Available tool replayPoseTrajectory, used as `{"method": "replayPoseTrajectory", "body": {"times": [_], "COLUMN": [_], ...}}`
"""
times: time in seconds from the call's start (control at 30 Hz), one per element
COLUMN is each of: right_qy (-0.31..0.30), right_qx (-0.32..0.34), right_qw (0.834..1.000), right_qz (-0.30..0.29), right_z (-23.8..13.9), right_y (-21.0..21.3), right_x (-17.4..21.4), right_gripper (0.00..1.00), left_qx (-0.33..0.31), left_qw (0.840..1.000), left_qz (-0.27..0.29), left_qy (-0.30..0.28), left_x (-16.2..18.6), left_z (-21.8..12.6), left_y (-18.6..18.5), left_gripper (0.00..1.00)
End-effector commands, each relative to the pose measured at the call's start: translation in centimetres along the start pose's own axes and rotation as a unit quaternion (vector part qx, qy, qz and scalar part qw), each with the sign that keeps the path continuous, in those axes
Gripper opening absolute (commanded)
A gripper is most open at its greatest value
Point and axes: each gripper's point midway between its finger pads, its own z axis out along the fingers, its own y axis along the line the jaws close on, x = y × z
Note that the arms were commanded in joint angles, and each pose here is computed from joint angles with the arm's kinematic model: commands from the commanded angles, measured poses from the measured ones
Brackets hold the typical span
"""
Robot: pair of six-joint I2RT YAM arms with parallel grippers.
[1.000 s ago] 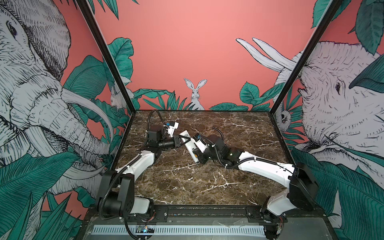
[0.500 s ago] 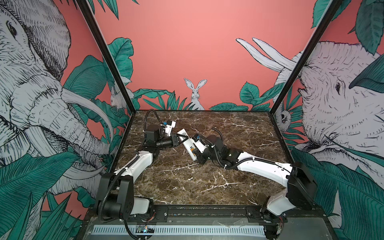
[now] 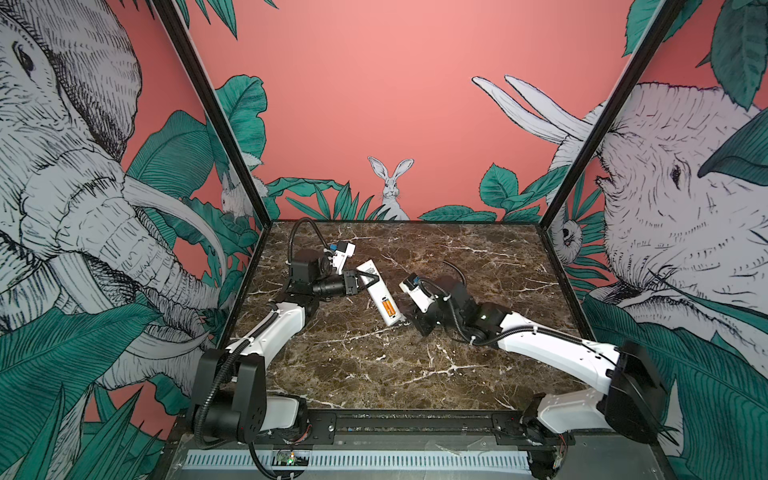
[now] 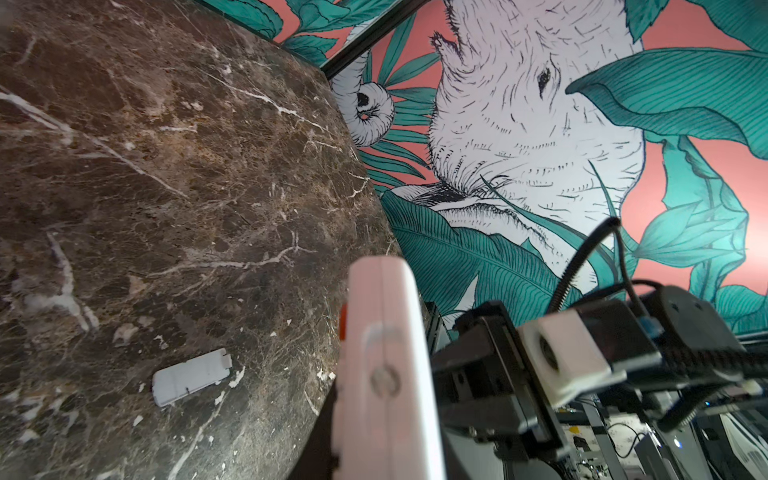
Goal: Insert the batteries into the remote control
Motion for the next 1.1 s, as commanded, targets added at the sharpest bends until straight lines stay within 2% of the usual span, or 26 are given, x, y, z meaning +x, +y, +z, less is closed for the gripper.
{"method": "replayPoseTrajectory", "body": {"times": [0.0, 0.2, 0.37, 0.6, 1.07], "right_qy": [-0.024, -0.023, -0.023, -0.039, -0.03], "right_qx": [-0.04, -0.11, -0.167, -0.21, -0.224], "right_qw": [0.998, 0.992, 0.982, 0.973, 0.968], "right_qz": [0.032, 0.06, 0.081, 0.09, 0.109], "right_z": [-1.8, -3.1, -3.2, -3.5, -1.5], "right_y": [0.2, 1.2, 2.5, 3.7, 3.7], "right_x": [-0.9, -0.6, -0.3, -0.6, -0.1], "right_gripper": [0.34, 0.54, 0.62, 0.62, 0.56], "left_qx": [0.042, 0.073, 0.09, 0.104, 0.109], "left_qw": [0.997, 0.992, 0.988, 0.984, 0.983], "left_qz": [0.055, 0.087, 0.111, 0.126, 0.132], "left_qy": [0.016, 0.047, 0.057, 0.064, 0.062], "left_x": [0.0, 1.5, 2.2, 2.7, 2.6], "left_z": [0.2, 1.7, 2.1, 2.2, 2.1], "left_y": [-3.4, -5.7, -7.1, -8.3, -8.7], "left_gripper": [0.0, 0.0, 0.0, 0.0, 0.0]}}
